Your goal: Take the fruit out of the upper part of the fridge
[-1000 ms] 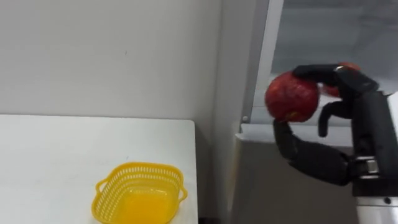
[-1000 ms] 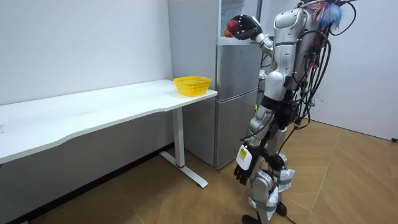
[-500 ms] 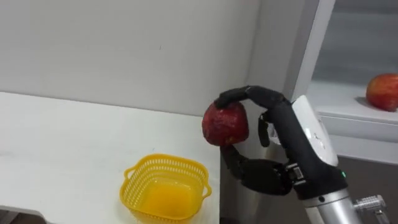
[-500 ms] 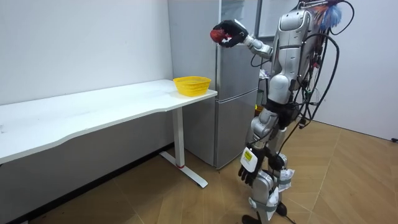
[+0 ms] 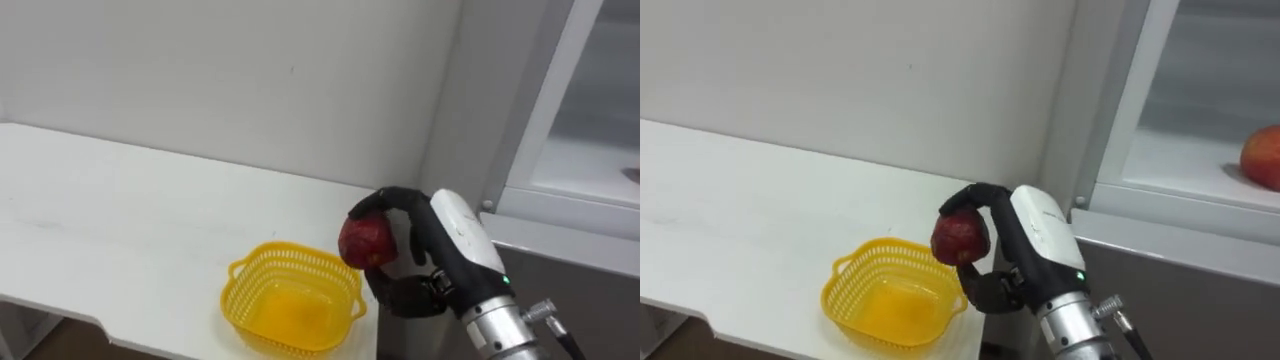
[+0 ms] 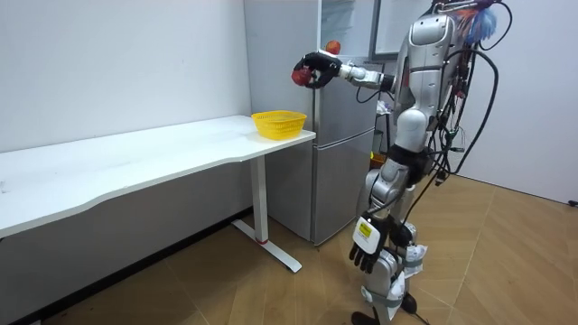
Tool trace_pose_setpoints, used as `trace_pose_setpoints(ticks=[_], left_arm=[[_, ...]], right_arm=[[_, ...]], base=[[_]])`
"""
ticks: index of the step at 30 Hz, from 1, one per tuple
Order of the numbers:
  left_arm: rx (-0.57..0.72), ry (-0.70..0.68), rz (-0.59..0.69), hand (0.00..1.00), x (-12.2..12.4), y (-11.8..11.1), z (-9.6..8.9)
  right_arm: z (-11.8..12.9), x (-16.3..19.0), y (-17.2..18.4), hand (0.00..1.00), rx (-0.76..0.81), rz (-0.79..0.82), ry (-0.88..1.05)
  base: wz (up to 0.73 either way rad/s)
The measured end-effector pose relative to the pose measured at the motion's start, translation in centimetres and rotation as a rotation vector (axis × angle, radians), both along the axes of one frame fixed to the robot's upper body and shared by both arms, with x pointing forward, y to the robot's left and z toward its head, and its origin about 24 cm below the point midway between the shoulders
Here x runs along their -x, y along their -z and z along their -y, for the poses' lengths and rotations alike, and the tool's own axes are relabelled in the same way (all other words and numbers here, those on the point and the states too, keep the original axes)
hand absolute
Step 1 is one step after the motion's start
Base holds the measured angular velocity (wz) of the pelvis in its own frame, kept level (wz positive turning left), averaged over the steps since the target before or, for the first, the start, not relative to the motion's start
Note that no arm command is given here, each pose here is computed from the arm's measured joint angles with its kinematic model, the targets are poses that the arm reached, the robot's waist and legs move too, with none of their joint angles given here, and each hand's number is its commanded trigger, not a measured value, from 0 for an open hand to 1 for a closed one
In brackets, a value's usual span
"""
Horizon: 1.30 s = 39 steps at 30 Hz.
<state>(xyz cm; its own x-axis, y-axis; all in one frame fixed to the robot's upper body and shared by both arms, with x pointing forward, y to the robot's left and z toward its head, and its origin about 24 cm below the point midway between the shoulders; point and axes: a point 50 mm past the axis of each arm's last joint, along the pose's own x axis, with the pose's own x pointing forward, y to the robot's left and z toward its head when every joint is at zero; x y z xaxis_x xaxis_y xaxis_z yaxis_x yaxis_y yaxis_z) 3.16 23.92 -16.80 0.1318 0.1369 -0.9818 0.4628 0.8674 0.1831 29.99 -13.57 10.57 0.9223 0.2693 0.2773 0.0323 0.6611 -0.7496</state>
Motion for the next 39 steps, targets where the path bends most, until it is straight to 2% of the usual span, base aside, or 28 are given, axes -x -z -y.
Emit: trace_pose_setpoints(ticks=[9,13,39], left_arm=[[-0.020,0.006,0.011,0.00,-0.5,-0.5,-1.2],[-0.023,0.003,0.005,0.00,-0.5,-0.5,-1.3],[-0.016,0.009,-0.001,0.00,-0.9,-0.5,-1.3]], right_arm=[[1.4,-3.3,2.9,1.00,0.152,-0.185,0.085],[2.2,-3.6,2.8,1.00,0.176,-0.194,0.112],[2.5,-3.6,2.9,1.00,0.216,-0.199,0.140]], base=[[0.12],[0.13],[0.01]])
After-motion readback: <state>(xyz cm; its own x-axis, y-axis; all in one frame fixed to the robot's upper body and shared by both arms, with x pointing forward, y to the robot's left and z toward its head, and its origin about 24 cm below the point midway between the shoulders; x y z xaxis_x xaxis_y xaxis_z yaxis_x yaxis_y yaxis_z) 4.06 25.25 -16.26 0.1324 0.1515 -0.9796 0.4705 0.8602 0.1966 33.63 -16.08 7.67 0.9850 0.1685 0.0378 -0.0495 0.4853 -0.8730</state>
